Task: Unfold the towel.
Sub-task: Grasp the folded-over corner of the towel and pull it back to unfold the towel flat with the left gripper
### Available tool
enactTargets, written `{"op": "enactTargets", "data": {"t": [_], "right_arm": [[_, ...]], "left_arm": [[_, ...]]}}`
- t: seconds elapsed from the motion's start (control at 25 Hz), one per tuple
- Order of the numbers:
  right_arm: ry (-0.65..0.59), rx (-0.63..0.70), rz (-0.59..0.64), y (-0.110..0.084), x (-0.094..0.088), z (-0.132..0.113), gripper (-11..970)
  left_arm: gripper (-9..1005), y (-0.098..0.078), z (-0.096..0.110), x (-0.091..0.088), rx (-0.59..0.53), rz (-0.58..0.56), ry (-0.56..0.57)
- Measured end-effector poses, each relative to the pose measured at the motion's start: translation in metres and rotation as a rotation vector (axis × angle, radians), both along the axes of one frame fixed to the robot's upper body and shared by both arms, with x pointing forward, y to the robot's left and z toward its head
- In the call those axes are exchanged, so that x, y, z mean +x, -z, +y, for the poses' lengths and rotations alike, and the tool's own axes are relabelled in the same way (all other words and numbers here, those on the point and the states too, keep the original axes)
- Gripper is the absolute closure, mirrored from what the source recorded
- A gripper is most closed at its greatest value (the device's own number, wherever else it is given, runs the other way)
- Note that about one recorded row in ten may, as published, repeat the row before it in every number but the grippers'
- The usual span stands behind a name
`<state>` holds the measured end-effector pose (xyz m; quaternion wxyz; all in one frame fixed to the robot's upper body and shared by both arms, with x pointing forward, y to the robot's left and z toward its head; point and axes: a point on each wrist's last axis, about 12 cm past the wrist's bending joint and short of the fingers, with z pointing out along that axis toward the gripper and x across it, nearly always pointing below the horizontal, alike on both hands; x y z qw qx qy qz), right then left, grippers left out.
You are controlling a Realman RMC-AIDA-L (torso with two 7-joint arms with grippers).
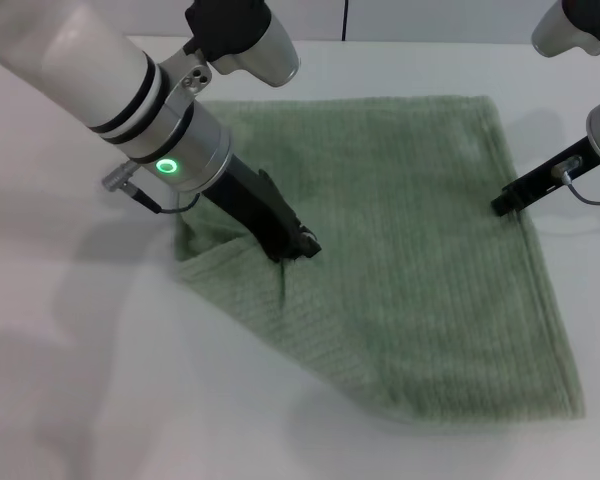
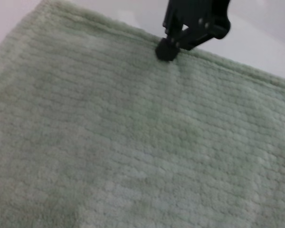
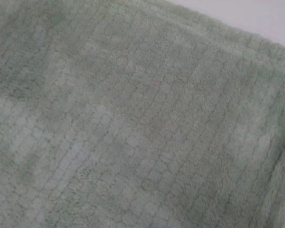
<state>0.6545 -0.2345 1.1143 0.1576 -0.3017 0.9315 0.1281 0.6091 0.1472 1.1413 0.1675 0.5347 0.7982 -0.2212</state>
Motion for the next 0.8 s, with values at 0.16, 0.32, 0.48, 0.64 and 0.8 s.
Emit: {"op": "enactTargets", "data": {"t": [0.16, 0.32, 0.48, 0.64, 0.8], "right_arm": [[0.000, -0.001, -0.003, 0.000, 0.000, 0.000, 956], [0.001, -0.002, -0.006, 0.000, 0.001, 0.000, 956], [0.001, -0.002, -0.007, 0.000, 0.001, 0.000, 956], [0.002, -0.002, -0.007, -0.001, 0.001, 0.000, 956], [0.002, -0.003, -0.008, -0.001, 0.001, -0.001, 956]], "left_arm": [[922, -0.005, 0.002, -0.004, -0.003, 0.000, 0.020], [922, -0.014, 0.006, -0.011, -0.018, 0.001, 0.051], [923, -0.016, 0.007, -0.016, -0.019, 0.022, 0.079], [924, -0.014, 0.009, -0.019, -0.012, 0.049, 0.088], [924, -0.014, 0.012, -0.022, -0.013, 0.065, 0.092]]}}
